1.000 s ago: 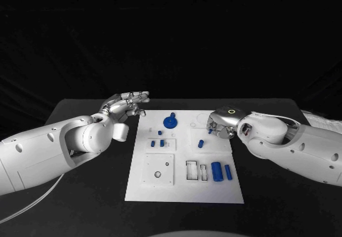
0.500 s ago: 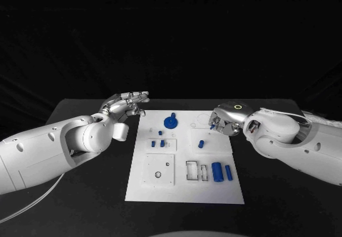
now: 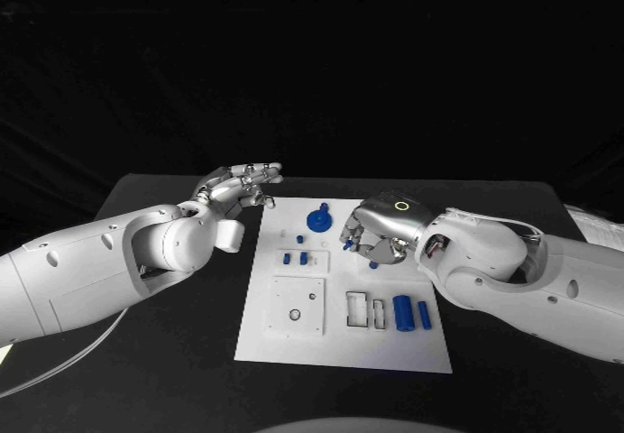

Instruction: Assemble the parts on the task board

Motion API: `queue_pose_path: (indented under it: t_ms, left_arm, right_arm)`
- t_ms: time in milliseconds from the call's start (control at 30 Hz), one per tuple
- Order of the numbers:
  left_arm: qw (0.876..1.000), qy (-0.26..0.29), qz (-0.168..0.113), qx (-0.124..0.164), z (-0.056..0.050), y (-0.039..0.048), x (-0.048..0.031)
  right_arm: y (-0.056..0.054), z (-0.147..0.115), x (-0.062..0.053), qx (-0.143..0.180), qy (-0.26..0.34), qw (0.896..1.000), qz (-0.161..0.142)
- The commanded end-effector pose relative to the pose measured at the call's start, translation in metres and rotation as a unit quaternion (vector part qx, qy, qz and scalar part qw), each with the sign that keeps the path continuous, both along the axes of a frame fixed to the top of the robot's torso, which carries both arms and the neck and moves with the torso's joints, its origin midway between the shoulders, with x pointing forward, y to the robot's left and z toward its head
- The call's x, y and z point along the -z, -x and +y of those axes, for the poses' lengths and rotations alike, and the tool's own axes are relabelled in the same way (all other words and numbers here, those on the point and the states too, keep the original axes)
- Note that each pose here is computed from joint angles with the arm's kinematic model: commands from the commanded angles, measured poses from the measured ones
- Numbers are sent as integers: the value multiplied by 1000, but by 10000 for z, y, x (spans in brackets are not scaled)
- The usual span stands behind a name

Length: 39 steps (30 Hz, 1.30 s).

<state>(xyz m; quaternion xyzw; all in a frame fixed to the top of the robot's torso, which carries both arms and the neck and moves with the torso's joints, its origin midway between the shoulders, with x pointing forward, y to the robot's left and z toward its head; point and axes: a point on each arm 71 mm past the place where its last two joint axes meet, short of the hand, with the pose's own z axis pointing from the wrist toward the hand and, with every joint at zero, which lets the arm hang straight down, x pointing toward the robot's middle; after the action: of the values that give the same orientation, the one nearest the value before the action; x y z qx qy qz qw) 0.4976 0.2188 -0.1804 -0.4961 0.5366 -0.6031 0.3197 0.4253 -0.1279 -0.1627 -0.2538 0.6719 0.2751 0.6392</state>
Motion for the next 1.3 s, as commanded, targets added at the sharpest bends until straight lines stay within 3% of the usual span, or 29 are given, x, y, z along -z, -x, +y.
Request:
queue_pose_path:
  t_ms: [33, 367, 667, 1300]
  left_arm:
    - [1000, 8, -3, 9, -38, 12, -13]
    - [1000, 10, -2, 14, -70, 28, -20]
    - [1000, 9, -2, 14, -75, 31, -20]
    - [1000, 9, 0, 16, -72, 31, -18]
  right_arm:
    - [59, 108, 55, -18, 17, 1000, -8]
    - [203, 386, 317, -52, 27, 998, 23]
    - [249, 531, 506, -66, 40, 996, 39]
    - [284, 627, 634, -74, 60, 994, 59]
